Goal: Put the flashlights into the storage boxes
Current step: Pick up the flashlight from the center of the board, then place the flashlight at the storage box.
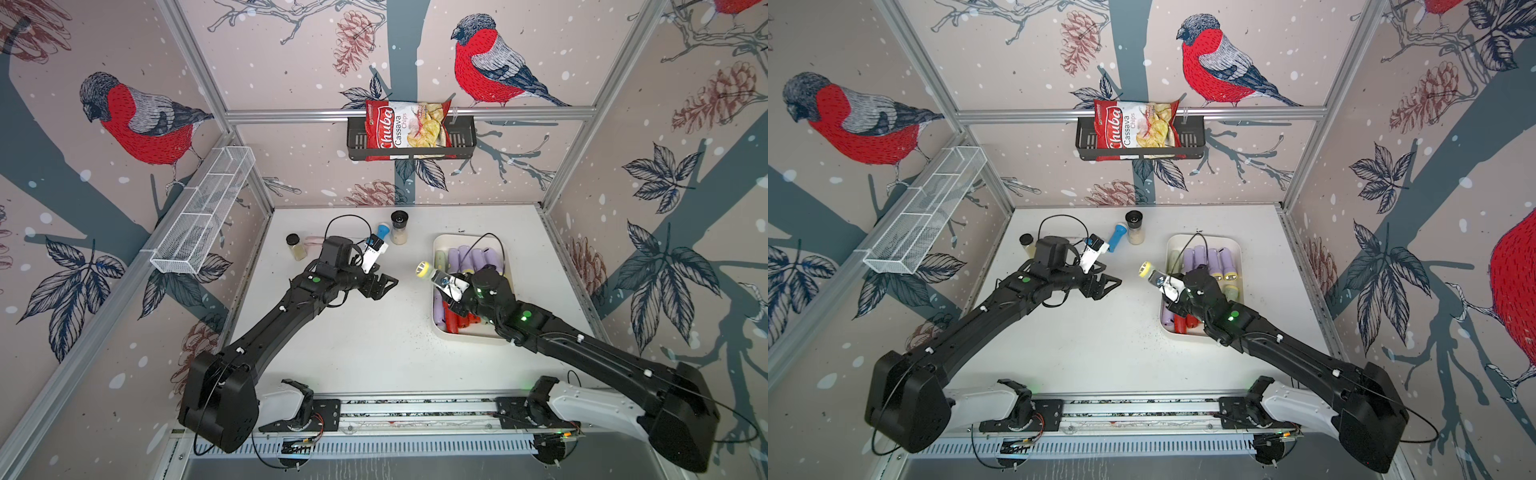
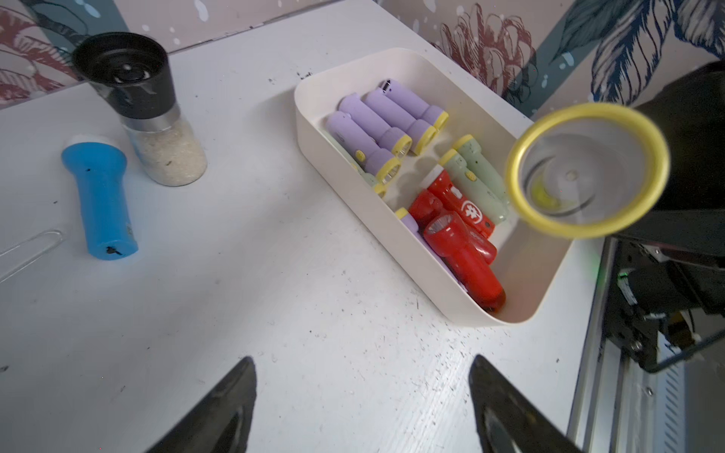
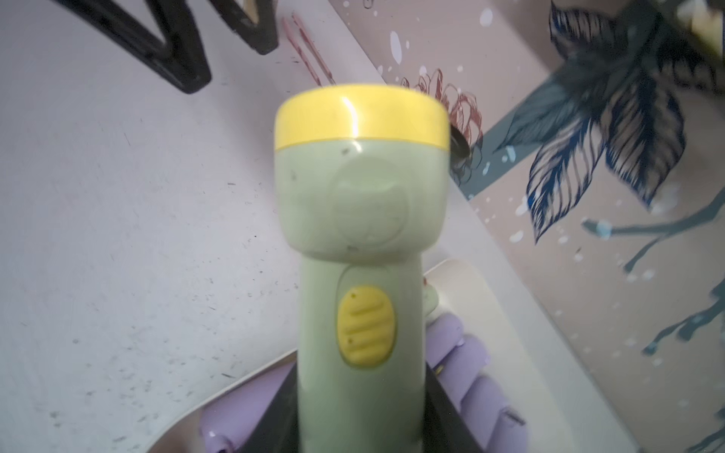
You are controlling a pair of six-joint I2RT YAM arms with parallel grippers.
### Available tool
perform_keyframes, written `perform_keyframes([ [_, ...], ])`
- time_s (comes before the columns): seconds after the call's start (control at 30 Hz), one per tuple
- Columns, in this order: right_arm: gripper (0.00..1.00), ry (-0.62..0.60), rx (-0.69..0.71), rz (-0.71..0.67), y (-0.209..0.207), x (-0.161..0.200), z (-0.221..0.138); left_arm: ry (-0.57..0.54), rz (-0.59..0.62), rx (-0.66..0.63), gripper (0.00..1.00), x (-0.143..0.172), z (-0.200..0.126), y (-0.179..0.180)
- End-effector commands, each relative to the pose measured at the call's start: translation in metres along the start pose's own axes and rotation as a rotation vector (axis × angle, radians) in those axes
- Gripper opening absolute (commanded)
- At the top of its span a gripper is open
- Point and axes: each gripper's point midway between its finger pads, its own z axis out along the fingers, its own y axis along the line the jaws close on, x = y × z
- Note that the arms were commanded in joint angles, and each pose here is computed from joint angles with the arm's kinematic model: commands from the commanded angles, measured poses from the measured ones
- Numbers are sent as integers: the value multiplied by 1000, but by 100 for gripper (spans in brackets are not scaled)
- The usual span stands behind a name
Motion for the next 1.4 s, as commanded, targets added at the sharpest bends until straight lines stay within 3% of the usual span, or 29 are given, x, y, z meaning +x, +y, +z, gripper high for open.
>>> perform_keyframes([
  [0.0, 29, 4, -36, 442, -5, 7, -6, -137, -33, -74, 83, -27, -2, 14],
  [0.2, 30, 135, -19, 976, -23, 64, -4, -150, -131, -115, 82, -16, 10, 28],
  [0.33, 29, 260, -61, 1145, -18, 99, 3, -136, -166, -110, 82, -10, 16, 30],
  [0.6, 31, 444, -49, 1235, -2, 137, 7, -117, -186, -118, 82, -3, 22, 34],
  [0.73, 38, 504, -23, 1255, 1, 150, 4, -112, -203, -124, 82, 0, 24, 36],
  [1.07, 63, 477, -5, 1259, -16, 137, -9, -117, -217, -123, 82, -1, 26, 37],
  [1.2, 69, 380, 29, 1309, -52, 133, -20, -133, -221, -152, 83, -4, 23, 41],
  [1.37, 75, 290, 120, 1378, -106, 154, -37, -157, -212, -205, 85, -9, 16, 48],
])
